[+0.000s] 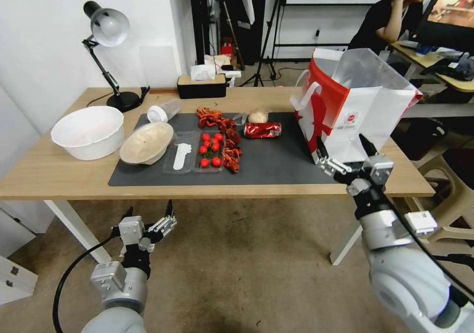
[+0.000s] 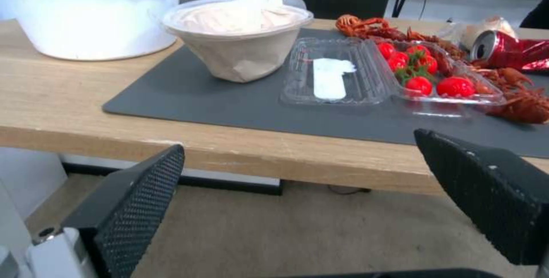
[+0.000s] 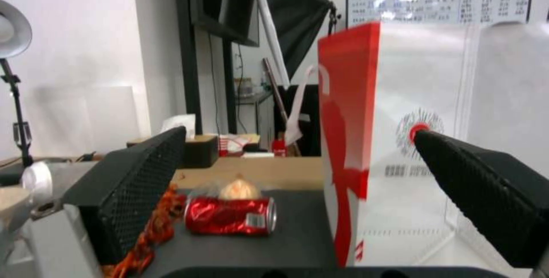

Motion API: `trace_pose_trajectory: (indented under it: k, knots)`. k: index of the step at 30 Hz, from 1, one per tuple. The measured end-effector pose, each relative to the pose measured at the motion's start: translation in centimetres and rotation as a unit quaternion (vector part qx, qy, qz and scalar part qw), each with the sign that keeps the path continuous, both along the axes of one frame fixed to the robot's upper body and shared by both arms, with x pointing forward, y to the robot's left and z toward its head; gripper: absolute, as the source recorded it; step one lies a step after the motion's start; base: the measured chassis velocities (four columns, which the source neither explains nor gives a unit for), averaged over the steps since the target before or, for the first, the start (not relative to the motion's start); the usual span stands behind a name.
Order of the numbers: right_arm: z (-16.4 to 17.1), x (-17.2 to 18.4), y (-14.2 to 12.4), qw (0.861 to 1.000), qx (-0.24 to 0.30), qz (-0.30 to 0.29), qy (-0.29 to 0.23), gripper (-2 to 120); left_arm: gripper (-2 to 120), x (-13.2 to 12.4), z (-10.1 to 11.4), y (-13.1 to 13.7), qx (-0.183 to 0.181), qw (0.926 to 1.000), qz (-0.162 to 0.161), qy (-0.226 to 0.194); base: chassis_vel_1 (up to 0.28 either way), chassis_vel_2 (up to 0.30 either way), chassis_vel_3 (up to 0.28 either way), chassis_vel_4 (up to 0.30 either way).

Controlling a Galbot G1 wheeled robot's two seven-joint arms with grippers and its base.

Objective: Pick up the trash from the table and place it into the takeout bag.

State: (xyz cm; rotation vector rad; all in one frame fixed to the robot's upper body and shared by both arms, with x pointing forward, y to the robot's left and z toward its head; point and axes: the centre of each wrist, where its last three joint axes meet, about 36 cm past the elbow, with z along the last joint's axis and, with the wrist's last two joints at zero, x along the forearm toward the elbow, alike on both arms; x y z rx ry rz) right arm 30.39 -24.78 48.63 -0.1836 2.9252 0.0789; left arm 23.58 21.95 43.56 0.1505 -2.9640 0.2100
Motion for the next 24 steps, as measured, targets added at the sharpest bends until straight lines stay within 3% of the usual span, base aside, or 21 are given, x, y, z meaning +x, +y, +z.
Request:
trace_pose_trajectory:
  k: [9, 16, 24]
  knots:
    - [-1.0, 0.4, 0.5, 1.000, 0.004, 0.017, 0.023, 100, 100, -0.1, 0.1, 0.1, 0.001, 1.0000, 0.001, -0.002, 0.000, 0.000, 0.000, 0.000]
    - [-1.7, 4.1, -1.2, 0.992, -0.010, 0.117, 0.040, 100, 100, -0.1, 0.4, 0.2, 0.001, 1.0000, 0.000, -0.005, 0.000, 0.000, 0.000, 0.000]
    - [-0.8, 8.7, -2.6, 0.981, -0.049, 0.186, 0.035, 100, 100, -0.1, 0.4, 0.2, 0.000, 1.0000, 0.001, -0.005, 0.000, 0.000, 0.000, 0.000]
